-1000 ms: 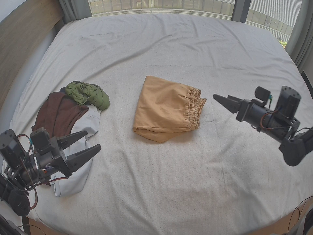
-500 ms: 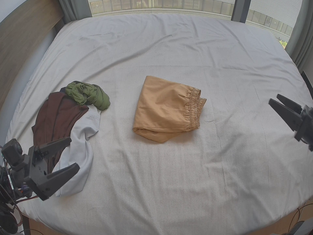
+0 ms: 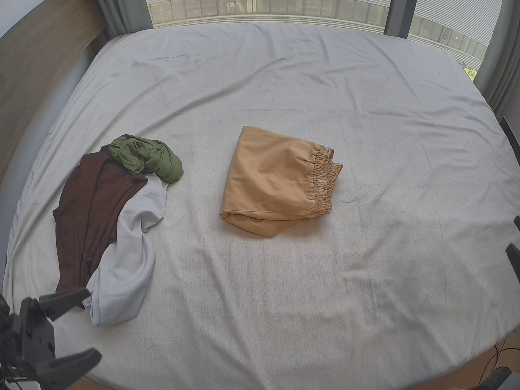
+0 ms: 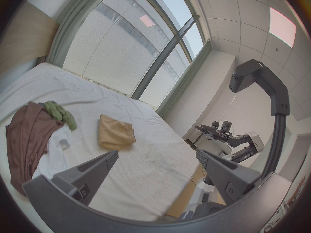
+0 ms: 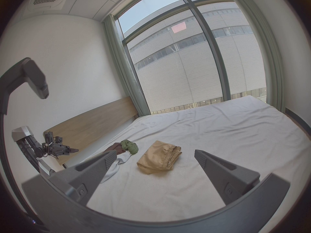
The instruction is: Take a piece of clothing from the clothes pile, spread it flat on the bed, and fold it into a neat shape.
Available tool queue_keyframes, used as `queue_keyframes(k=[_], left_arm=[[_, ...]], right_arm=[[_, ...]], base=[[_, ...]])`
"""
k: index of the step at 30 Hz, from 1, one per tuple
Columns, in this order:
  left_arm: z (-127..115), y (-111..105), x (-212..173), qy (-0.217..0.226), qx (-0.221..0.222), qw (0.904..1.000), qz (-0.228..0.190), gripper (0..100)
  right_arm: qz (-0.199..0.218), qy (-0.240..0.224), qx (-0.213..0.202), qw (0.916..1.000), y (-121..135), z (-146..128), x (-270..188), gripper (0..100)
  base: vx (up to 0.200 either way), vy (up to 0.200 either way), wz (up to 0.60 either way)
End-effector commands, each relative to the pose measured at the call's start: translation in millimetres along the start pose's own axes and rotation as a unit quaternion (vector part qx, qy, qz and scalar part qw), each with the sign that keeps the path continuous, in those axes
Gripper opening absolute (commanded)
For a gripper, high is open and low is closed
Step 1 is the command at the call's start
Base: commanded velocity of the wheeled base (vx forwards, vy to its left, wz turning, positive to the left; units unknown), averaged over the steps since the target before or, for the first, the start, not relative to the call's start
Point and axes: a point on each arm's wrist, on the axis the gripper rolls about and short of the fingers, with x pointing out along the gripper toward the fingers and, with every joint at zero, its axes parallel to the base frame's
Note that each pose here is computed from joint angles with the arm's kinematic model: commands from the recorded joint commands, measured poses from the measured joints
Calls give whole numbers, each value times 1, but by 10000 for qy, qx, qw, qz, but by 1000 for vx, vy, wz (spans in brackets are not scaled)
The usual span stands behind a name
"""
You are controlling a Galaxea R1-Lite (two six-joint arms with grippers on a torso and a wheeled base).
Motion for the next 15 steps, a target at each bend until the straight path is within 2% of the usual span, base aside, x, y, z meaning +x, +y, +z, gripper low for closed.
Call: queue_keyframes(k=[1, 3, 4, 7, 9, 10, 11, 12, 14, 15], left_arm=[[-21, -38, -51, -531, 380, 9979, -46, 100], [-22, -39, -53, -531, 357, 9979, -47, 100], [-27, -48, -65, -593, 260, 9979, -54, 100], [-32, -49, -68, -592, 249, 9979, 21, 100], [-33, -47, -67, -626, 264, 9975, 199, 100], [-34, -44, -67, -730, 249, 9955, 553, 100], [-34, -43, -67, -783, 242, 9939, 738, 100], [-35, -41, -67, -853, 259, 9904, 1056, 100], [-36, -40, -67, -871, 296, 9880, 1238, 100], [-39, -37, -67, -880, 369, 9820, 1632, 100]], right_arm=[[-286, -309, -208, 9989, 19, -43, -64, 100], [-298, -282, -197, 9990, 20, -46, -66, 100], [-437, -114, -137, 9989, 23, -63, -78, 100], [-614, 226, -86, 9978, 21, -81, -81, 100], [-797, 354, -252, 9959, 17, -91, -80, 100], [-1311, 418, -446, 9895, 14, -97, -80, 100], [-1605, 461, -458, 9849, 12, -98, -80, 100], [-2132, 431, -480, 9749, 10, -98, -81, 100], [-2377, 412, -500, 9692, 9, -98, -82, 100], [-2782, 454, -527, 9580, 7, -100, -83, 100]], base=[[0, 0, 0], [0, 0, 0], [0, 0, 0], [0, 0, 0], [0, 0, 0], [0, 0, 0], [0, 0, 0], [0, 0, 0], [0, 0, 0], [0, 0, 0]])
